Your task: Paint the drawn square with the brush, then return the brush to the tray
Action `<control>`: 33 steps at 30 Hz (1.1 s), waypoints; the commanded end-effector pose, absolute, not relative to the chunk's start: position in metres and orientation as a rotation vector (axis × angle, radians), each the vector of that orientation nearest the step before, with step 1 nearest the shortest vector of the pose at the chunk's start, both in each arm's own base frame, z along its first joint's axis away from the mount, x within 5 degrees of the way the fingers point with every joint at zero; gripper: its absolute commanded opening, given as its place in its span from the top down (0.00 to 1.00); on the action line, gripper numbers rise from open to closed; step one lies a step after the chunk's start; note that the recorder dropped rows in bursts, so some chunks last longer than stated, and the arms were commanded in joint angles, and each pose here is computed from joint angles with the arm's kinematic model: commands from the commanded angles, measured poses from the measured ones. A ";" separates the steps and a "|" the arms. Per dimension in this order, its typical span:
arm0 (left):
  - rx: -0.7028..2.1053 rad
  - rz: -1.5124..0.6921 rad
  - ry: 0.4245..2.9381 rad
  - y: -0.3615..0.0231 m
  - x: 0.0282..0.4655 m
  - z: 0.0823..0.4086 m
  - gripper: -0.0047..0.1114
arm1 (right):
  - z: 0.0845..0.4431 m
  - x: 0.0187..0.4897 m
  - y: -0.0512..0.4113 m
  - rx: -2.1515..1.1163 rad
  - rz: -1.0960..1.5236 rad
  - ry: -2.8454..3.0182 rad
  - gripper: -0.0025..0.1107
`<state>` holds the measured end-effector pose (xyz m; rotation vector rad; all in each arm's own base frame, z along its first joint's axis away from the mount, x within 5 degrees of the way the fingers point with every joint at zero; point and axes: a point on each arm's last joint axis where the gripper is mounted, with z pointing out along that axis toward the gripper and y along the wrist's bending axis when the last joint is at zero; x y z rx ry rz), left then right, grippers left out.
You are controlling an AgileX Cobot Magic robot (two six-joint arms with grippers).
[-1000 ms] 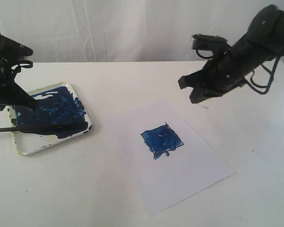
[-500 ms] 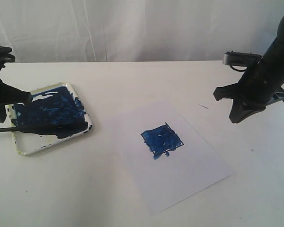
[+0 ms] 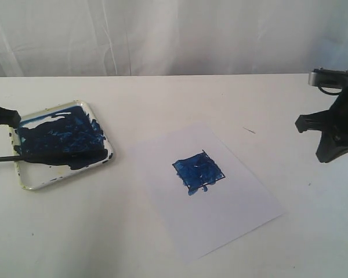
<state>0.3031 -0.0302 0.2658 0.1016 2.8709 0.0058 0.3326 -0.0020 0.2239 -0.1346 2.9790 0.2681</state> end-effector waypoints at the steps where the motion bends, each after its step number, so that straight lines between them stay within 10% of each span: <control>1: 0.115 0.008 2.834 -0.027 0.293 0.283 0.96 | 0.240 0.312 -0.006 -0.153 0.211 2.948 0.98; 33: 0.204 0.013 2.560 -0.020 0.221 0.366 0.96 | 0.387 0.131 -0.011 -0.062 -0.142 2.200 0.98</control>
